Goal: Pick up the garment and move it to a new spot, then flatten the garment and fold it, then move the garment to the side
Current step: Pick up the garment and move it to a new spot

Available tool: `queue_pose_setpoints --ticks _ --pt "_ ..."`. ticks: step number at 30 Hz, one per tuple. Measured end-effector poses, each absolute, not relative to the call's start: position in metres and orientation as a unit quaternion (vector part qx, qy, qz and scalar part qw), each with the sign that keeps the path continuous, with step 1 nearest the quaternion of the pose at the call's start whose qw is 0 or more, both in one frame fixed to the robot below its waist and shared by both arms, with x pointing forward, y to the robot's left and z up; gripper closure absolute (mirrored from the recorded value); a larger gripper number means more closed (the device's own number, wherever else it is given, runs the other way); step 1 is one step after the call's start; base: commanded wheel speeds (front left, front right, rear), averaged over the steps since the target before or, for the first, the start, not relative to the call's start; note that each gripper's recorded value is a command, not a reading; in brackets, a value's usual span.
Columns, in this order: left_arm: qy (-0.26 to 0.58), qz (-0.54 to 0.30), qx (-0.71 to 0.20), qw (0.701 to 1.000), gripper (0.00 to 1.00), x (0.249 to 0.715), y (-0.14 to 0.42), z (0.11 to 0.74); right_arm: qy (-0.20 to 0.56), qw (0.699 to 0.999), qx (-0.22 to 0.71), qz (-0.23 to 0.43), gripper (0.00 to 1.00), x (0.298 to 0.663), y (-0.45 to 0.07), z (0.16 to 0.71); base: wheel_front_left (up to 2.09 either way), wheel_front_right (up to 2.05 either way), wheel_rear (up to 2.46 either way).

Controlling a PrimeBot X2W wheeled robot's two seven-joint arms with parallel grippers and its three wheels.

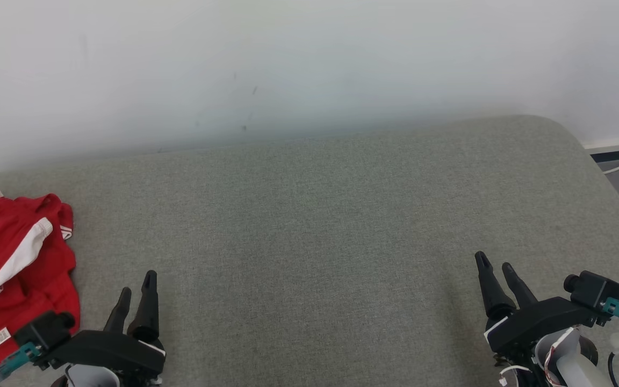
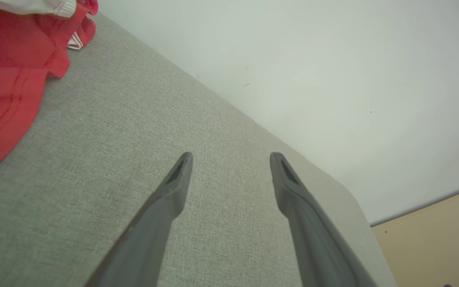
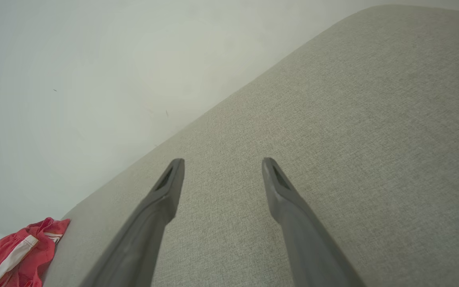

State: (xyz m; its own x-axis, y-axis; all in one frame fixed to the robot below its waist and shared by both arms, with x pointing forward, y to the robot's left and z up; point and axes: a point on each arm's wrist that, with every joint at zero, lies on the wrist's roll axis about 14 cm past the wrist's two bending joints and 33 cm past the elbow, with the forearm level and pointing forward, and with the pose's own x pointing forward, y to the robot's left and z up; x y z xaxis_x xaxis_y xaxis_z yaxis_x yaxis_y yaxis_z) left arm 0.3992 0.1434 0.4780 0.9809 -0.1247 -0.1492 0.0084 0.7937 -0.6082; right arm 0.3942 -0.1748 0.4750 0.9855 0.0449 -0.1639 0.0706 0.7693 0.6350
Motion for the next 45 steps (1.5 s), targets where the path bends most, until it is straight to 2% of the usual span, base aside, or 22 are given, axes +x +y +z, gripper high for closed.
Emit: queue_pose_setpoints --ticks 19,45 --pt "0.055 -0.032 -0.169 0.984 0.0 0.402 0.148 0.484 0.025 0.983 0.178 -0.019 0.0 0.396 -0.192 0.499 0.0 0.0 0.0" --pt "-0.018 -0.048 0.016 0.999 0.0 0.415 0.143 0.51 -0.045 0.999 -0.021 0.009 0.0 0.407 -0.182 0.53 0.0 0.0 0.0"
